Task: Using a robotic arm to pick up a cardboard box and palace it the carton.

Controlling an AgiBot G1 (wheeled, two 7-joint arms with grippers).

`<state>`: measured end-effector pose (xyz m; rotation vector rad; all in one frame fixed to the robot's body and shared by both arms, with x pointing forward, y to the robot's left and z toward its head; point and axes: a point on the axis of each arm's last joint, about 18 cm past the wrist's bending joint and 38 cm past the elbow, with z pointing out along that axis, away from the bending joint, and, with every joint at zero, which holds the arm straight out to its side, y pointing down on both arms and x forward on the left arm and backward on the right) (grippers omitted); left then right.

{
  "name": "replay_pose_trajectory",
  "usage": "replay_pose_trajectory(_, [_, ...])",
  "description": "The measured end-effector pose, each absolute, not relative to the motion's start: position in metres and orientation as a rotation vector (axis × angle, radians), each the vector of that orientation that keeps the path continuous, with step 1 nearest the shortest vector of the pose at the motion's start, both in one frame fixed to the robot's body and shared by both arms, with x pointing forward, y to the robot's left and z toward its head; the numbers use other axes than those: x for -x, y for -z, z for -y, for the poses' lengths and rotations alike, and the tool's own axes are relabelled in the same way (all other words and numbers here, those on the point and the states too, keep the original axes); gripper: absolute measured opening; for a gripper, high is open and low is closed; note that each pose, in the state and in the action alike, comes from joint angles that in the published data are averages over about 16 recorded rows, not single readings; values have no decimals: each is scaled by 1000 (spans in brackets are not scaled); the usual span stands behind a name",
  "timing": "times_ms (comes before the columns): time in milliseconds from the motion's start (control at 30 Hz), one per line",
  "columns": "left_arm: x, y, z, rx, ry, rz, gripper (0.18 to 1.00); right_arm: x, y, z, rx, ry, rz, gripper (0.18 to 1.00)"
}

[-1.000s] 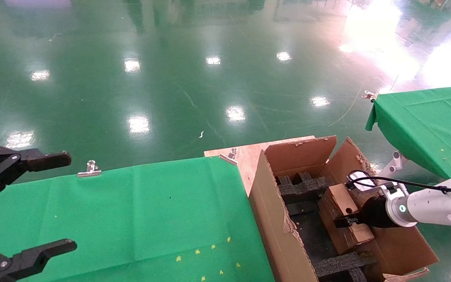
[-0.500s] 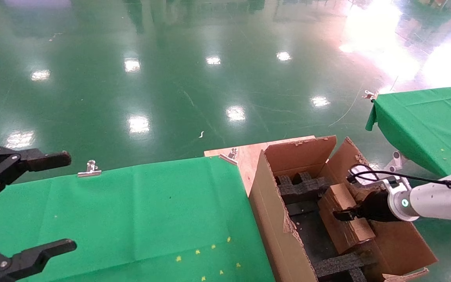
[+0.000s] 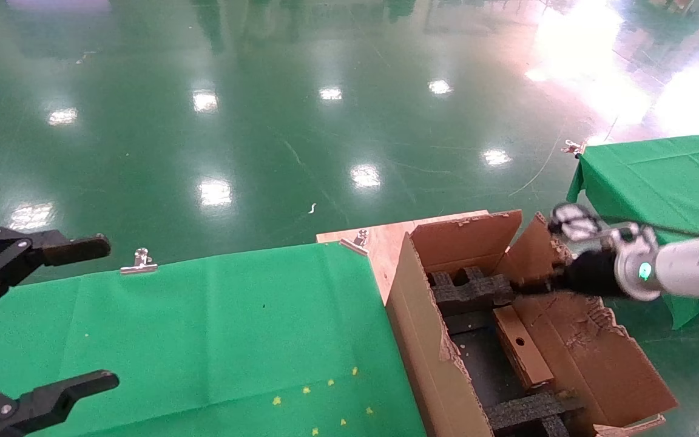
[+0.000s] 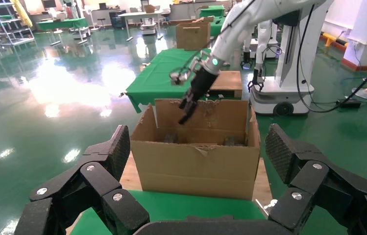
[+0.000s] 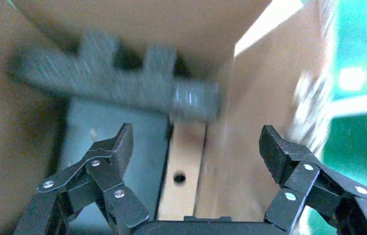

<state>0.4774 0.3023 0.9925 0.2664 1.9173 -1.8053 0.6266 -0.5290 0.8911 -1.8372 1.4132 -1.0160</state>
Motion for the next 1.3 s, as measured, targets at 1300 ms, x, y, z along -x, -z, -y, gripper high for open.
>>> replay_pose_trajectory(1300, [-478, -992, -302, -265, 1805, -1917, 1001, -548, -1023, 412, 1796, 783, -678, 1001])
